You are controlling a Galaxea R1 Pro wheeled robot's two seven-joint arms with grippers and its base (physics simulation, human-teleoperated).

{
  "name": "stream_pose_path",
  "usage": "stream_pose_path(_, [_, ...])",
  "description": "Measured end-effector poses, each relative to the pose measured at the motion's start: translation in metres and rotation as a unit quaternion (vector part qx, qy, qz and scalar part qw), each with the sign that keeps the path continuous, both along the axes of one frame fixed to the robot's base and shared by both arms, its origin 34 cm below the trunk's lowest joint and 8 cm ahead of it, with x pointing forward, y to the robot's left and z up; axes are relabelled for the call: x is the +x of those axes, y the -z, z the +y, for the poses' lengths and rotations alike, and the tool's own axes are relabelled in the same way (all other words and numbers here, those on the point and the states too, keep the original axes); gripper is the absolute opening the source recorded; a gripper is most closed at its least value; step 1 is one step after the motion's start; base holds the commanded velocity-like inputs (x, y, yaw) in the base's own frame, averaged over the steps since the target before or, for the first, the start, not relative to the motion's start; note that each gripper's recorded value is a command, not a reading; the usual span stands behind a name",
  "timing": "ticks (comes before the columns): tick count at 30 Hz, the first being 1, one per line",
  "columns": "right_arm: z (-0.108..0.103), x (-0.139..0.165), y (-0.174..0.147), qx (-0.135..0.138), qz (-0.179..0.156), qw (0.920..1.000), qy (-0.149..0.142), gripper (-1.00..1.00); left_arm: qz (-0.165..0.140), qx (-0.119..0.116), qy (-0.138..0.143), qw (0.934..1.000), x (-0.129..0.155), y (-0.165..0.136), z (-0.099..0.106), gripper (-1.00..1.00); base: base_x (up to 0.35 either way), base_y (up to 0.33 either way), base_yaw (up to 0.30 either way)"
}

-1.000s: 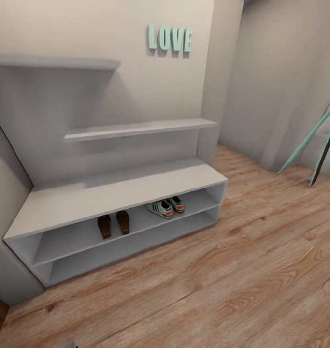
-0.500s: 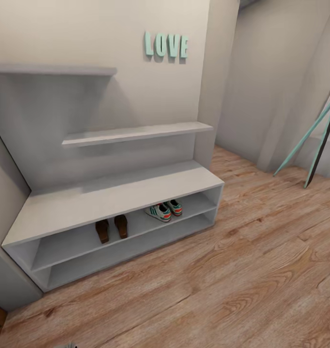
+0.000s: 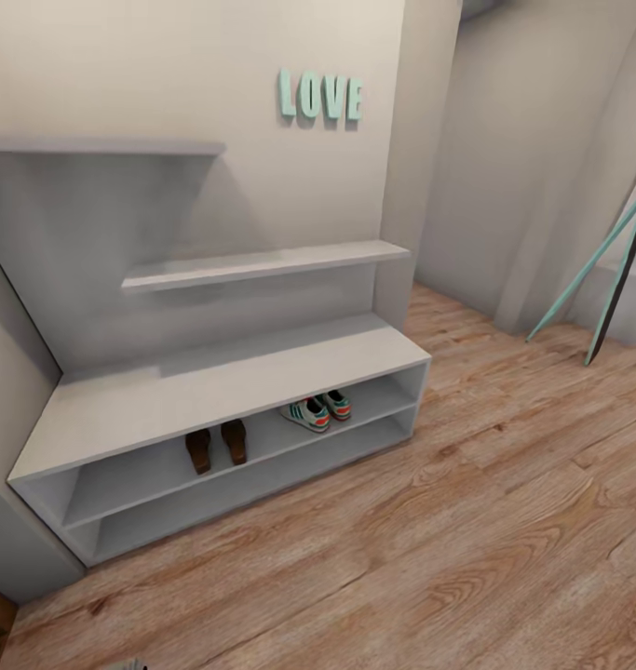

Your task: Pick up the two gym shoes and the two sandals from the corridor floor and place them onto the hallstand (shoe rack) in the corridor, making sure they are on the rack and not on the floor. Arrange them so the two gym shoes are next to each other and the two sandals are next to each other.

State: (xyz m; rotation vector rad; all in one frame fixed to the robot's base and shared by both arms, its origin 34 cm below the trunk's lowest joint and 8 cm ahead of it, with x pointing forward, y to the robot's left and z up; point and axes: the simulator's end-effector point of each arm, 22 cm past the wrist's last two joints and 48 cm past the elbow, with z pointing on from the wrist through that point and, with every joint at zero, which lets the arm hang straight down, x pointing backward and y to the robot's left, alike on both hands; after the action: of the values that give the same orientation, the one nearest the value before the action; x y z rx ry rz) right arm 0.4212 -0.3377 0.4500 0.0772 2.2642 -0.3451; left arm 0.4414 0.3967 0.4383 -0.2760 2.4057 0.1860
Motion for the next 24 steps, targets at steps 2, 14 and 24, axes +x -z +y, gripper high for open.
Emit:
stream_pose_path(2, [0.0002,0.0004,-0.0038,0.000,0.000,1.0000,0.000,1.00,-0.001,0.001,-0.001,1.0000,0.0007,-0.0044,0.0022,1.00,0.000,0.000,0.000])
stream_pose_path(14, [0.0004,0.0008,-0.0075,0.000,0.000,1.0000,0.000,1.00,-0.001,0.002,0.000,1.0000,0.0014,-0.0087,0.0031,1.00,0.000,0.000,0.000])
stream_pose_path(24, [0.0004,0.0008,-0.0075,0.000,0.000,1.0000,0.000,1.00,-0.003,0.000,0.003,1.0000,0.0034,-0.0086,-0.0018,1.00,0.000,0.000,0.000])
